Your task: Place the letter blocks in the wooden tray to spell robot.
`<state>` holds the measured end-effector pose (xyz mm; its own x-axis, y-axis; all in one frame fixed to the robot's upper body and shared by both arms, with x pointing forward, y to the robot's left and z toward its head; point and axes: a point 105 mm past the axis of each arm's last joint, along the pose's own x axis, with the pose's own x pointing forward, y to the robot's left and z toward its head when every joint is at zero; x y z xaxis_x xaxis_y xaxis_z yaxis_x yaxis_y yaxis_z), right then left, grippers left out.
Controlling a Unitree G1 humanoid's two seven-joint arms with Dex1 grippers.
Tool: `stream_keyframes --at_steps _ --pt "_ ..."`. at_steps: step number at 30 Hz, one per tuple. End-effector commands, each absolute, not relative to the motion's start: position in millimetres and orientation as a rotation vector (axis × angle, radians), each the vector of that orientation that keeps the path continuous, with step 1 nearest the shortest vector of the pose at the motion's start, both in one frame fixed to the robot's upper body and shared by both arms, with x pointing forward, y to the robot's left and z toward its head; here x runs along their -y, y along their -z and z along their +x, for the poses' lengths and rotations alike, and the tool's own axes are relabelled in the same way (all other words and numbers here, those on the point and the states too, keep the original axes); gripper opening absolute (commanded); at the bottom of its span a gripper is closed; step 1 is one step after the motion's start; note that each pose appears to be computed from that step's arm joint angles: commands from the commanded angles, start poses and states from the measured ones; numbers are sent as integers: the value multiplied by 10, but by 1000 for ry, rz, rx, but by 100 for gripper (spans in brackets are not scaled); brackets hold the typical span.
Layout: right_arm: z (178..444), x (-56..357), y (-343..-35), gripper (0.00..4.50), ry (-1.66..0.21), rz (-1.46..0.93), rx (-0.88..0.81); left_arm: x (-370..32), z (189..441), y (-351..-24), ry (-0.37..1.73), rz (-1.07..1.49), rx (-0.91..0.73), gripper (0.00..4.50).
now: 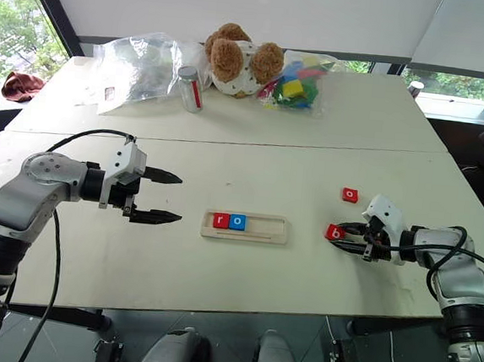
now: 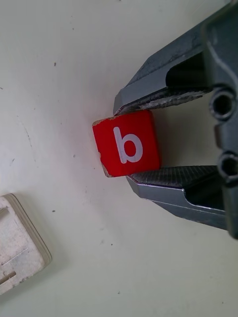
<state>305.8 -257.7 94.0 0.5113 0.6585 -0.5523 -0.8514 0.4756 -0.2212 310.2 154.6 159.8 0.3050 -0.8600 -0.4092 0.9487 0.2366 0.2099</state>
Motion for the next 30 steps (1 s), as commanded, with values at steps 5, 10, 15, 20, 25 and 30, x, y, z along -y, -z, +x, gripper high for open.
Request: stream_keyframes --at_steps 5,10,15,20,25,30 --pt "3170 1650 -1496 117 -1188 -560 -278 -1644 3082 -1667 1212 475 -212 450" --pt "3274 1333 -1404 117 -1258 -636 -315 -1620 3011 -1600 1220 453 -228 450" --pt "3362 1275 -1335 117 -1281 -701 -336 -1609 2956 -1586 1218 438 -232 450" --pt "3356 1221 -1296 117 -1317 -719 -345 -1576 2931 -1570 1212 430 -228 450" --pt "3325 1146 -1258 117 -1349 -723 -351 -1556 2939 -1550 1206 422 -223 450" --pt "3317 1117 -1212 117 -1358 -727 -364 -1556 2947 -1533 1199 417 -222 450"
